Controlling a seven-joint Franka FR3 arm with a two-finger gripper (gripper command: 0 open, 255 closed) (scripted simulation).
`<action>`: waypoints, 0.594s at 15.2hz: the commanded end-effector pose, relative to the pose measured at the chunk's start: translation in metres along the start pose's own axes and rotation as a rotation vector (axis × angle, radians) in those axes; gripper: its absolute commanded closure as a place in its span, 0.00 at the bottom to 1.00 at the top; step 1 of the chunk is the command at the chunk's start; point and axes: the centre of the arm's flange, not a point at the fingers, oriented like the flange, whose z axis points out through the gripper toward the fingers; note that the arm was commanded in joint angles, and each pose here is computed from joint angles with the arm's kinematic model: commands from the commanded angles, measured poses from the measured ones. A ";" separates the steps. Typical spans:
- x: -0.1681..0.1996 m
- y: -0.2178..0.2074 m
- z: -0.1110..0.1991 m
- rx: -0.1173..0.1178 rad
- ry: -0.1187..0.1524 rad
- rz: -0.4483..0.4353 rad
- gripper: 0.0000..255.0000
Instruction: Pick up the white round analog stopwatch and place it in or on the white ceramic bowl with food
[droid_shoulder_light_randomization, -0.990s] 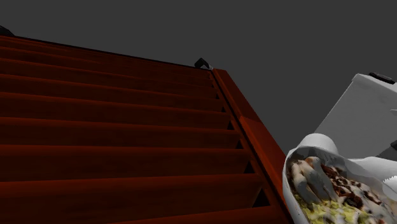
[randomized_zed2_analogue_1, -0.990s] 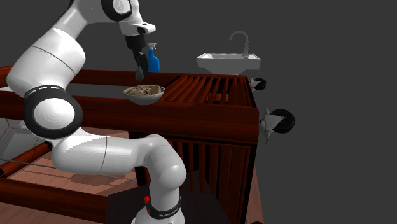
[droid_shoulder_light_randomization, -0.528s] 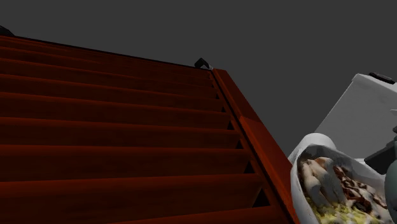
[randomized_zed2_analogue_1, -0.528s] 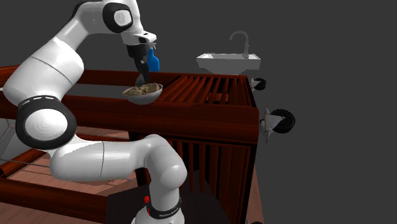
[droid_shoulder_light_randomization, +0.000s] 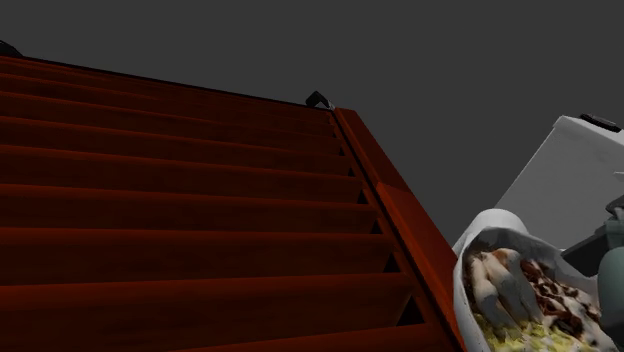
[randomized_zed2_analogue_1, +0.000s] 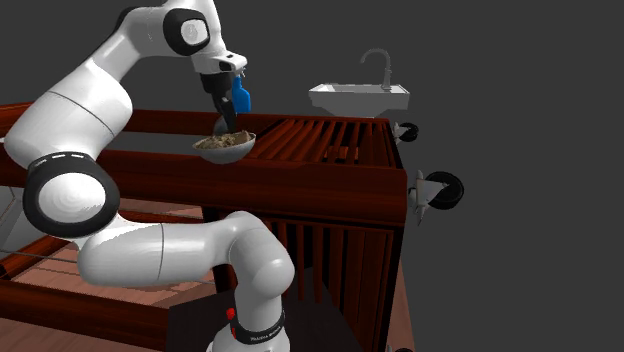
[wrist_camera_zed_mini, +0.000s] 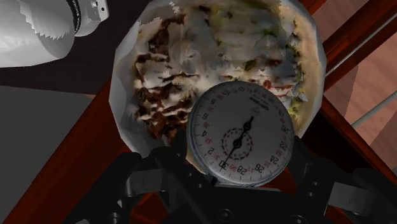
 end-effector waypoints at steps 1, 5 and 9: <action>-0.002 0.000 0.004 -0.016 -0.019 -0.003 0.00; -0.002 -0.001 0.005 -0.016 -0.019 -0.003 0.00; -0.002 0.000 -0.035 -0.016 -0.019 -0.003 0.00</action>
